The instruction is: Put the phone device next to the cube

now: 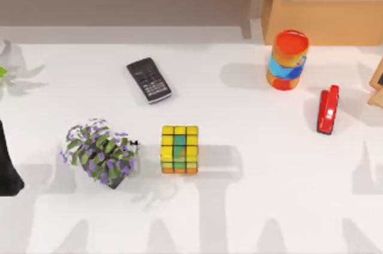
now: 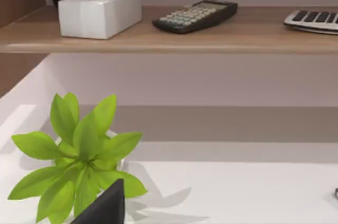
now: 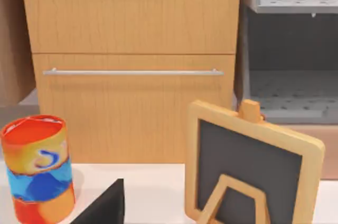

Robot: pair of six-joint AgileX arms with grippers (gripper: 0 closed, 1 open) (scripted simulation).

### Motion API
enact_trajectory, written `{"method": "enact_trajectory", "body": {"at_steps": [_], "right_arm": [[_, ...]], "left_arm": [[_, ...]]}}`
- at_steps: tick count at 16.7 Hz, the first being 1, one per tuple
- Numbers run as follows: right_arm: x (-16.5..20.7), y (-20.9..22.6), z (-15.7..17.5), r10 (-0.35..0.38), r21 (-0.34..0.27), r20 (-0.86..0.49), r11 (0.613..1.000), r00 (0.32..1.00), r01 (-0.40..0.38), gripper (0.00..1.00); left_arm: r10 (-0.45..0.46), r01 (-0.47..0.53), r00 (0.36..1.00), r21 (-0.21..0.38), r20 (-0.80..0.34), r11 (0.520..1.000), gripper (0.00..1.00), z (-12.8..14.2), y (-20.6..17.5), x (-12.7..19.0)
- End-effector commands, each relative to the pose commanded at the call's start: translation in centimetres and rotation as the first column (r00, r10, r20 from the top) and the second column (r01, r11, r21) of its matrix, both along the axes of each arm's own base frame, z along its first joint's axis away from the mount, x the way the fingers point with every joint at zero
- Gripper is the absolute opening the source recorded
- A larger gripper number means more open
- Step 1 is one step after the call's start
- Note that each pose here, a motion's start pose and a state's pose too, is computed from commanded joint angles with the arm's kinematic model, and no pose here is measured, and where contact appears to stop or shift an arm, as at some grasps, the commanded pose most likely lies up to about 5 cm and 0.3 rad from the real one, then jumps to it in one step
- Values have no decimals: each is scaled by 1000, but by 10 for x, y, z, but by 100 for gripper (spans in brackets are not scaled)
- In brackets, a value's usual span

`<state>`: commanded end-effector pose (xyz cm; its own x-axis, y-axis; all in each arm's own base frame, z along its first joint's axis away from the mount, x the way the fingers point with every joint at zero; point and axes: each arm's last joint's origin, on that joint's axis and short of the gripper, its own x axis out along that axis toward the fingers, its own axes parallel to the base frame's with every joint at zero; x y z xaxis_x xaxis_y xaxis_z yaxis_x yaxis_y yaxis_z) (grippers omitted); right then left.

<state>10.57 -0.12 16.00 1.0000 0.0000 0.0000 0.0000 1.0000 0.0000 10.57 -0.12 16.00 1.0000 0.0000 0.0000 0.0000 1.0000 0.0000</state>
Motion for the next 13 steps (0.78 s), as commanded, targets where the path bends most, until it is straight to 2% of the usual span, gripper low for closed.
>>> {"method": "enact_trajectory", "body": {"at_steps": [2, 4, 8, 11, 13], "right_arm": [[0, 0, 0, 0, -1, -1, 1000, 1000, 0, 100], [1, -2, 3, -15, -29, -34, 999, 999, 14, 100], [8, -10, 16, -84, -168, -226, 985, 970, 46, 100], [23, -22, 23, -144, -286, -467, 958, 872, 5, 100], [38, -33, 22, -167, -328, -640, 942, 750, -70, 100]], "left_arm": [[0, 0, 1000, 0, 0, 1000, 100, 0, 0, 0], [0, 0, 1000, 0, 0, 1000, 100, 0, 0, 0], [0, 0, 1000, 0, 0, 1000, 100, 0, 0, 0], [0, 0, 1000, 0, 0, 1000, 100, 0, 0, 0], [0, 0, 1000, 0, 0, 1000, 100, 0, 0, 0]]}}
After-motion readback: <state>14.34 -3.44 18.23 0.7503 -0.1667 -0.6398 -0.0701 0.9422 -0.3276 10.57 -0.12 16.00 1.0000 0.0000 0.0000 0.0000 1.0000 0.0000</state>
